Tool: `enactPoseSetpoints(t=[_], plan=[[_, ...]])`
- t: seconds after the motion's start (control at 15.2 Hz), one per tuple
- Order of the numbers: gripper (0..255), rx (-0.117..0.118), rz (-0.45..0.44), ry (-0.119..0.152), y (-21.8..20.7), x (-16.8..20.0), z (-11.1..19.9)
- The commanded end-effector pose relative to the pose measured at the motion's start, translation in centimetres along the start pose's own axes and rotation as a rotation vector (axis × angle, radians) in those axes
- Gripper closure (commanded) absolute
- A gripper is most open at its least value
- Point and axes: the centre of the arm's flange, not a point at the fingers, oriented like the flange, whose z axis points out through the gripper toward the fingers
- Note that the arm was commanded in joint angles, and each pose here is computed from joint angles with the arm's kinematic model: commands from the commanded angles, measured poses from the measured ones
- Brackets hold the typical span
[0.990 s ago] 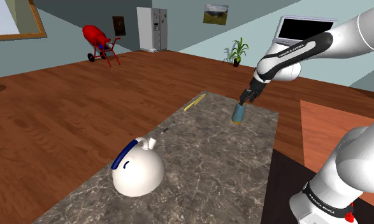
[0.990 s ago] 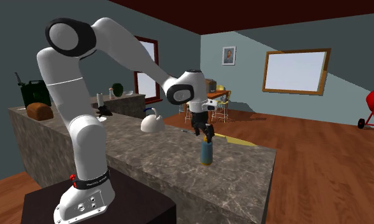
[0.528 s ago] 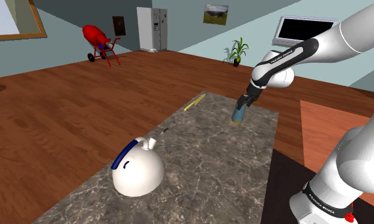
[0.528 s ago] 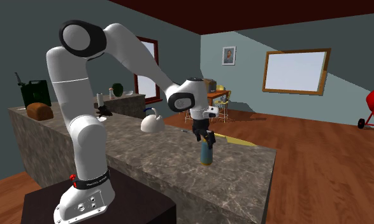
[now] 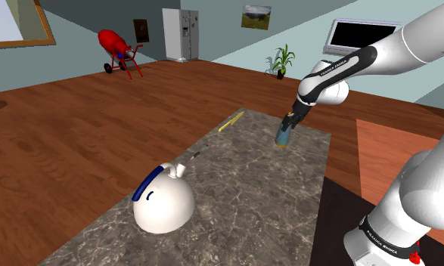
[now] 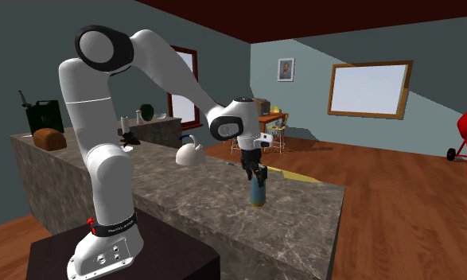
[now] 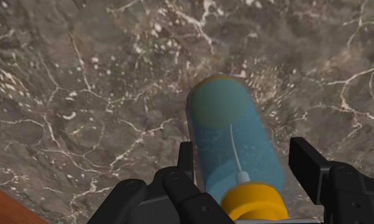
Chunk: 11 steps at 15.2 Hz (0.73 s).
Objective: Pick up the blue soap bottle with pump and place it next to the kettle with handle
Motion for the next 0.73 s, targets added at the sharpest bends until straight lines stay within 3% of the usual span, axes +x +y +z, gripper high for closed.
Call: enactPoseSetpoints(t=[0.0,0.46,0.66], plan=[[255,0.000,0.000,-0.001,0.0,0.0,0.0],[255,0.000,0.000,-0.001,0.0,0.0,0.0],[255,0.000,0.000,-0.001,-0.1,0.3,-1.5]])
